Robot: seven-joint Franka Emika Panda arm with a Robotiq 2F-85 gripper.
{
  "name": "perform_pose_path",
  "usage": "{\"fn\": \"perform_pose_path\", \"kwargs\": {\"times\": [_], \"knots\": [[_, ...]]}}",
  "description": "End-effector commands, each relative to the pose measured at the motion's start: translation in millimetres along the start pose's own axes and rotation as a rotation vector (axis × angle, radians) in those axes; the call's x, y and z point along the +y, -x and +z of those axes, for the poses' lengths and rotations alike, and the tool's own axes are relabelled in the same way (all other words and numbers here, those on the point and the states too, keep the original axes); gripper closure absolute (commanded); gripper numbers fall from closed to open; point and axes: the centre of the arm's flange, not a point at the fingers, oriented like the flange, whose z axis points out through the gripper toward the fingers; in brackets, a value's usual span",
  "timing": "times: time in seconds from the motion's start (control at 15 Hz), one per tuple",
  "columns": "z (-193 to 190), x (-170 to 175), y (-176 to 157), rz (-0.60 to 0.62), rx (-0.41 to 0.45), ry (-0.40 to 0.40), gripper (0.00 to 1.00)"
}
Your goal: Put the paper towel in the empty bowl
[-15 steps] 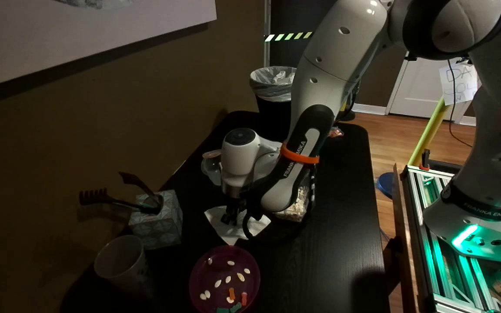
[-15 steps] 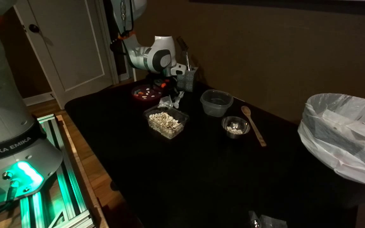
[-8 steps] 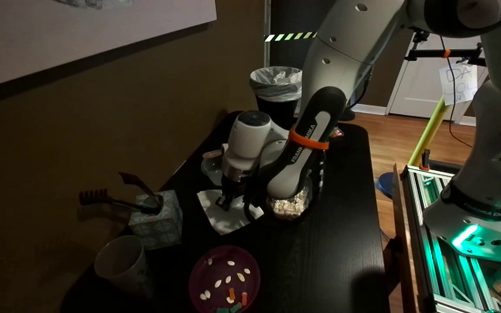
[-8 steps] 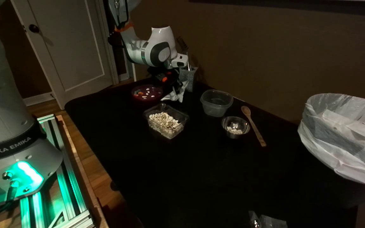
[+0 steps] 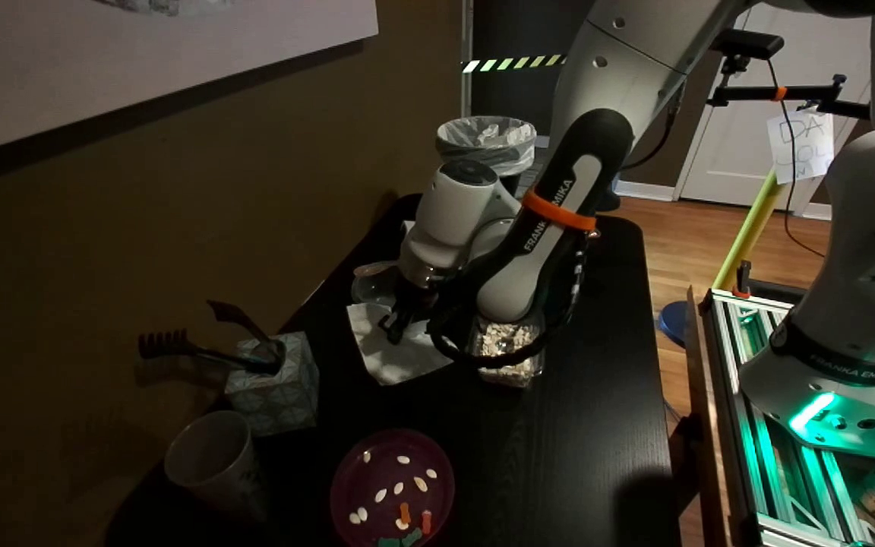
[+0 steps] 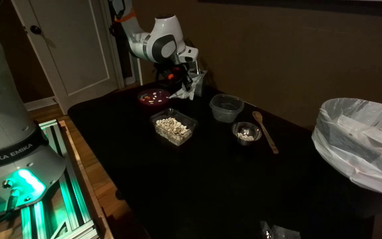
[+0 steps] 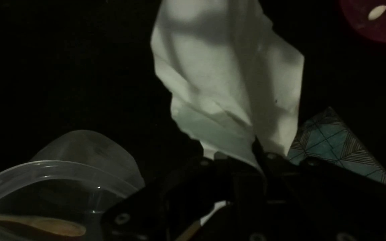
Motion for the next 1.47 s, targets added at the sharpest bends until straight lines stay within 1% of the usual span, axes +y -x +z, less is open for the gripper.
{"fn": "perform_pose_path", "kwargs": {"times": [0.0, 0.07, 0.2, 0.4, 0.53, 0.6, 0.67, 0.73, 0.87, 0.93, 1.07, 1.27, 1.33, 1.4], "knots": [[-21.7, 14.9, -19.4, 0.129, 0.117, -0.039, 0.99], [-31.3, 22.5, -28.2, 0.168, 0.156, -0.045, 0.99], [-47.6, 42.9, -46.5, 0.244, 0.247, -0.022, 0.99], [-63.3, 81.6, -69.9, 0.340, 0.369, 0.058, 0.99], [-67.9, 110.5, -82.8, 0.414, 0.428, 0.120, 0.99], [-70.3, 120.3, -85.9, 0.464, 0.440, 0.146, 0.99], [-73.5, 126.3, -86.5, 0.389, 0.404, 0.097, 0.96], [-76.6, 135.1, -88.8, 0.415, 0.420, 0.117, 0.96], [-77.0, 137.3, -89.2, 0.431, 0.429, 0.128, 0.96], [-70.1, 132.6, -94.8, 0.473, 0.419, 0.113, 0.99], [-70.7, 132.9, -105.6, 0.520, 0.446, 0.097, 0.99], [-72.7, 147.6, -125.6, 0.599, 0.457, 0.095, 0.99], [-73.4, 152.6, -132.0, 0.635, 0.453, 0.099, 0.99], [-73.2, 159.1, -139.7, 0.664, 0.431, 0.120, 0.99]]}}
